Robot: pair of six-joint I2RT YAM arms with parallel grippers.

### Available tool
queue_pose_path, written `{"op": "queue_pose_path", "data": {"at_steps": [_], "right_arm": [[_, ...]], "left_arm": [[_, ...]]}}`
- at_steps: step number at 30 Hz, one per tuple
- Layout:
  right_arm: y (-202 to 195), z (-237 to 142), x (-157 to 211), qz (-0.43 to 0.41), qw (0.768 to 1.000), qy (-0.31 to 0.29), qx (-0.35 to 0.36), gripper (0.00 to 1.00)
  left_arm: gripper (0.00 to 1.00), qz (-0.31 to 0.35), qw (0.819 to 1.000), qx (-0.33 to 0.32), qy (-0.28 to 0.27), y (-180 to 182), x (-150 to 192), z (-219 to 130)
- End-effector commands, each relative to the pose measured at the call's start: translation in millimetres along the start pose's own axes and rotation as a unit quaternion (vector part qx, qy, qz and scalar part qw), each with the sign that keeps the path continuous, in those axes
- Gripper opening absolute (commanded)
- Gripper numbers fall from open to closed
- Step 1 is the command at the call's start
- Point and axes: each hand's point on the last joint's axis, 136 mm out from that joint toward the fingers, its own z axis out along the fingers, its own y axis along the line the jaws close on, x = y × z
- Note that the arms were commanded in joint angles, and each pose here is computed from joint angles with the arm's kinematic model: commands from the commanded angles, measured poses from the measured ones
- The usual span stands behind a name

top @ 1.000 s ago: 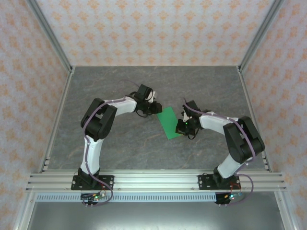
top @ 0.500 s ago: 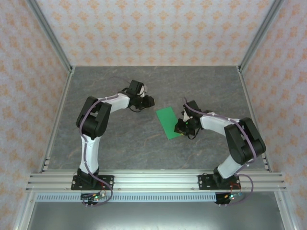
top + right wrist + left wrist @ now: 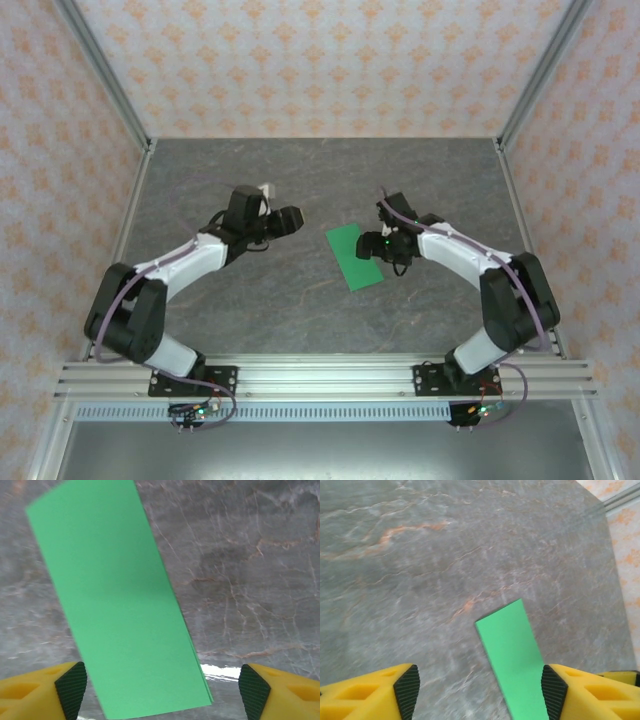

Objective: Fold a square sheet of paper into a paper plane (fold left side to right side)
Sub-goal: Rotate the paper at the center of the table.

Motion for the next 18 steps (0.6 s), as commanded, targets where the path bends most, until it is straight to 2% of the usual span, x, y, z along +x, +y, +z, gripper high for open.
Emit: {"op": "queue_pose_path", "data": {"at_steps": [1,4,8,18], "right_arm": [[-14.0,4.7,10.7,-0.032,0.997,0.025,0.072,0.87],[-9.7,13.2,16.7,-0.04,0.995,0.041,0.077,0.91],[-3.1,23.9,24.2,-0.03,0.996,0.058,0.063,0.94],[13.7,36.2,42.1,-0.016,0.996,0.083,0.031,0.96]], "left_arm": [[0.83,0.015,0.997,-0.02,-0.071,7.4,-14.5,-24.2],[0.9,0.029,0.995,-0.04,-0.088,13.9,-14.4,-41.4],[0.91,0.04,0.993,-0.061,-0.091,19.8,-12.7,-52.8],[0.91,0.041,0.993,-0.068,-0.09,23.5,-11.3,-52.4]]}}
